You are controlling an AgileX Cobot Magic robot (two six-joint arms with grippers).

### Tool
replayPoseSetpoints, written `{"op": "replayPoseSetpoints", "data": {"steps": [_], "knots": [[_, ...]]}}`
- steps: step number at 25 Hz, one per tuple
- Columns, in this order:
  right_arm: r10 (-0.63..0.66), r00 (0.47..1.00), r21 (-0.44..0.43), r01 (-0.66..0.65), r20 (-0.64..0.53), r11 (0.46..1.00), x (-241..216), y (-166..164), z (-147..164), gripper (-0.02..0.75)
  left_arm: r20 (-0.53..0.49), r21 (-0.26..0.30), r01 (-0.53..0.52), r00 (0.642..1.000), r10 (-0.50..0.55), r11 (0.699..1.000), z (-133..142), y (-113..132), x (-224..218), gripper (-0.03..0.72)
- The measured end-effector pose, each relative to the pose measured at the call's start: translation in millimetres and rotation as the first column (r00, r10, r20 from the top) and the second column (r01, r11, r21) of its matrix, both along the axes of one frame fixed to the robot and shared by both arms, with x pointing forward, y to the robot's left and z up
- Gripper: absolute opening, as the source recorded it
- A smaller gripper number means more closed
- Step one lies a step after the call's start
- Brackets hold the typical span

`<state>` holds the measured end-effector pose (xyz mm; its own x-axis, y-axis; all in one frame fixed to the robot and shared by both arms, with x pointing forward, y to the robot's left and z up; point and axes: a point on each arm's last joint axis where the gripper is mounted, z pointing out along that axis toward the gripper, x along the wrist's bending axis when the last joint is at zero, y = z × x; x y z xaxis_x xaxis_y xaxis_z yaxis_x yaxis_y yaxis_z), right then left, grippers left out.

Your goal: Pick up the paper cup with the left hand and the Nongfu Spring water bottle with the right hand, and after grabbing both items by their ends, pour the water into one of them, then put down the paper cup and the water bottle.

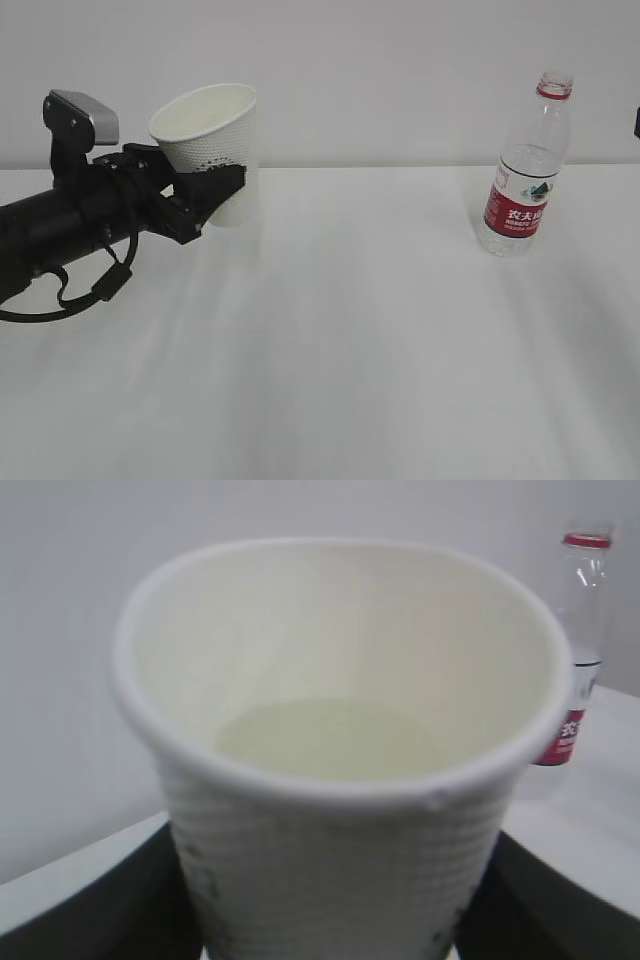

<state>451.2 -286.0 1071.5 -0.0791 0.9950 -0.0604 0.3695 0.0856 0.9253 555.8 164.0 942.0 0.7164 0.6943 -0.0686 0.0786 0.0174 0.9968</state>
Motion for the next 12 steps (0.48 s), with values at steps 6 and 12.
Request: {"op": "replayPoseSetpoints", "data": {"steps": [6,12], "knots": [[0.0,1.0,0.0,0.0,0.0,1.0,0.0,0.0,0.0,0.588,-0.008,-0.001,-0.068,0.998,0.068,0.998,-0.4,17.9,7.6,0.483],[0.0,1.0,0.0,0.0,0.0,1.0,0.0,0.0,0.0,0.587,-0.031,0.012,-0.151,0.988,0.151,0.988,-3.0,35.7,14.3,0.483]]}}
